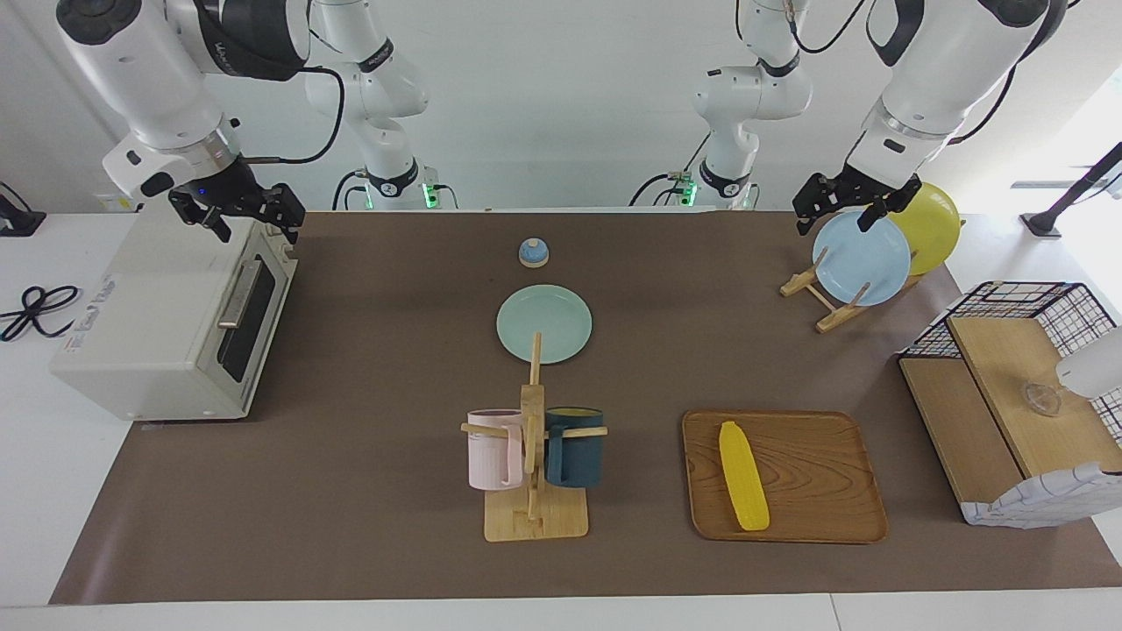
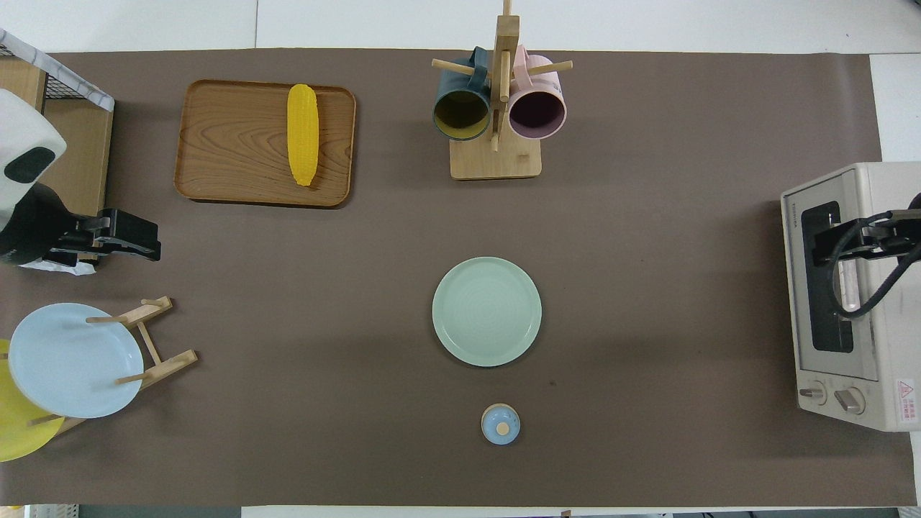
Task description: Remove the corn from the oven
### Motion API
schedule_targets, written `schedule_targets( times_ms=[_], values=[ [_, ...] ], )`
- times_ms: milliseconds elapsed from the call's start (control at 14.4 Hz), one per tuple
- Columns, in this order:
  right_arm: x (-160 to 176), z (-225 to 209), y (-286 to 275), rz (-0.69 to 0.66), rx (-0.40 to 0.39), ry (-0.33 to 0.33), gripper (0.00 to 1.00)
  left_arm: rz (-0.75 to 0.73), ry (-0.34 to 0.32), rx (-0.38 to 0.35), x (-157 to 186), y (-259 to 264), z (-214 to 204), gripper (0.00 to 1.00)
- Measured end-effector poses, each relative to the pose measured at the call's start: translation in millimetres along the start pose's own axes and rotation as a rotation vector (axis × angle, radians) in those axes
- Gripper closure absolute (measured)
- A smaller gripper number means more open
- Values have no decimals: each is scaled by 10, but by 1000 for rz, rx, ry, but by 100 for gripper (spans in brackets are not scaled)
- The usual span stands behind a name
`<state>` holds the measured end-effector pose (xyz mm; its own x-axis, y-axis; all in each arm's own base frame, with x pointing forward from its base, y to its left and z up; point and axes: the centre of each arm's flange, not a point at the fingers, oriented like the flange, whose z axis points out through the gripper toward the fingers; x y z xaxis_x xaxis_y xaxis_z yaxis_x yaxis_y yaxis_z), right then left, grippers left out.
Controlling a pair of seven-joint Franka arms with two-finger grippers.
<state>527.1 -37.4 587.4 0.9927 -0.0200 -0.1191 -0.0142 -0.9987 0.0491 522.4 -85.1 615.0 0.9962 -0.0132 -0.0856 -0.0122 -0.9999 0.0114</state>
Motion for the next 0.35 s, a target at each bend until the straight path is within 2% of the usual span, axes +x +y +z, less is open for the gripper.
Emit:
schedule_targets(
  times_ms=[348],
  values=[
    [0,0,0,0,0,0,0,-2,10,-2,14,1,-7,0]
  ],
)
